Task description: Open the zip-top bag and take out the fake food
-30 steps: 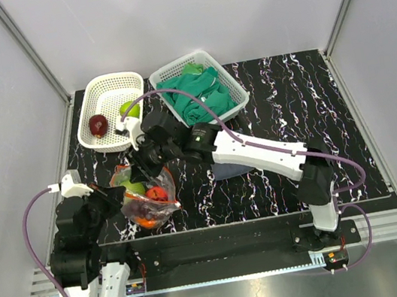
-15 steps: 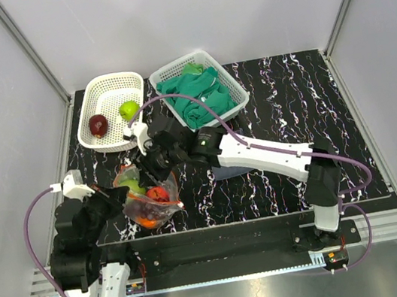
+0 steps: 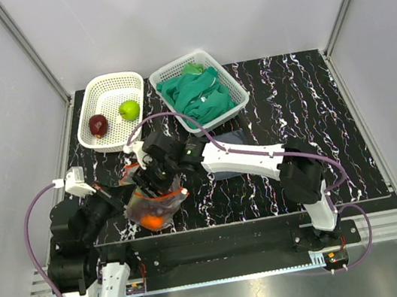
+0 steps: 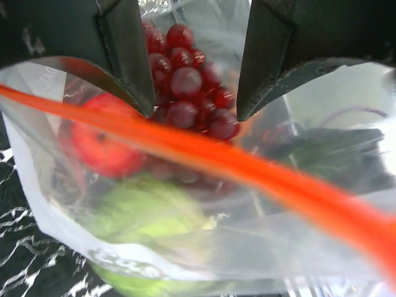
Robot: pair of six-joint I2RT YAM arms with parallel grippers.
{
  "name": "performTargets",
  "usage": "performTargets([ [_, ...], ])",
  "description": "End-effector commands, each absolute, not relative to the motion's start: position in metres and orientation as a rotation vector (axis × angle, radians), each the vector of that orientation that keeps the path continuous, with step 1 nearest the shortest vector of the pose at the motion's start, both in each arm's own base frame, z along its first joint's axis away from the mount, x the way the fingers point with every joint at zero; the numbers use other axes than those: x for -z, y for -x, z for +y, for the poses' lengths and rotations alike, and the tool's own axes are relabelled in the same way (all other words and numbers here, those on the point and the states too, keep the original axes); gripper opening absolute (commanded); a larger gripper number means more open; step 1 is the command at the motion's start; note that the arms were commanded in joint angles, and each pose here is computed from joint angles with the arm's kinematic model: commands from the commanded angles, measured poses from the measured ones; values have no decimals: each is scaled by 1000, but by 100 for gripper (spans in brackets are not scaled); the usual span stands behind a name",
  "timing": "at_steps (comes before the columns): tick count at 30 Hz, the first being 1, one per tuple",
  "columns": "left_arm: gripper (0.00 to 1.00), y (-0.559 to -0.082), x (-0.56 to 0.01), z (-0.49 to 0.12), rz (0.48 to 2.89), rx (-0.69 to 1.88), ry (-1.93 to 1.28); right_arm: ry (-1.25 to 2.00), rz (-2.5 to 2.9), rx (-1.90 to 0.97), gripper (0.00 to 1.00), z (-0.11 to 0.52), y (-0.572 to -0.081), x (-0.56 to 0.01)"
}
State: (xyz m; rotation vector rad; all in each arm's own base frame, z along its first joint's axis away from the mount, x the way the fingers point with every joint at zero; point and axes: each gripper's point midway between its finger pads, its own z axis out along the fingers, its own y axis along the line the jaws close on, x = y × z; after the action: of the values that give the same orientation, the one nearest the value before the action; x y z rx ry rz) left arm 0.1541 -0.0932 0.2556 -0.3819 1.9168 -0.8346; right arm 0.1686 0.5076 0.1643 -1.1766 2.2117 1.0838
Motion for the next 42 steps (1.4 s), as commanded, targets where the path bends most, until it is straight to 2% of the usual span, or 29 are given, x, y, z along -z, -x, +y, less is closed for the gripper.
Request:
performTargets([
  [1, 0, -158, -301, -108, 1782, 936, 248, 1239, 2178, -1084, 68, 510, -164, -155],
  [11, 0, -163, -283, -108, 1830, 922, 258, 1414, 2165, -1050, 90, 490, -151, -118],
  [21, 0, -165, -256, -103, 1906, 880, 305, 1502, 2200, -1135, 99, 486, -133, -84],
  [26, 0, -164, -240, -92, 1934, 813, 370, 1488, 2268, -1166, 100, 494, -129, -51],
  [31, 0, -159, -226, -88, 1955, 786, 408, 1418, 2281, -1137, 95, 501, -138, -44],
  [33, 0, -158, -217, -86, 1971, 778, 423, 1402, 2290, -1171, 90, 505, -137, -45],
  [34, 0, -158, -215, -85, 1970, 772, 432, 1398, 2274, -1196, 87, 511, -136, -50],
  [35, 0, -158, -213, -85, 1974, 771, 439, 1392, 2285, -1212, 79, 514, -133, -49],
  [40, 0, -159, -218, -82, 1957, 754, 441, 1401, 2280, -1225, 62, 518, -126, -46],
  [42, 0, -158, -222, -80, 1950, 740, 435, 1382, 2275, -1207, 51, 518, -129, -50],
])
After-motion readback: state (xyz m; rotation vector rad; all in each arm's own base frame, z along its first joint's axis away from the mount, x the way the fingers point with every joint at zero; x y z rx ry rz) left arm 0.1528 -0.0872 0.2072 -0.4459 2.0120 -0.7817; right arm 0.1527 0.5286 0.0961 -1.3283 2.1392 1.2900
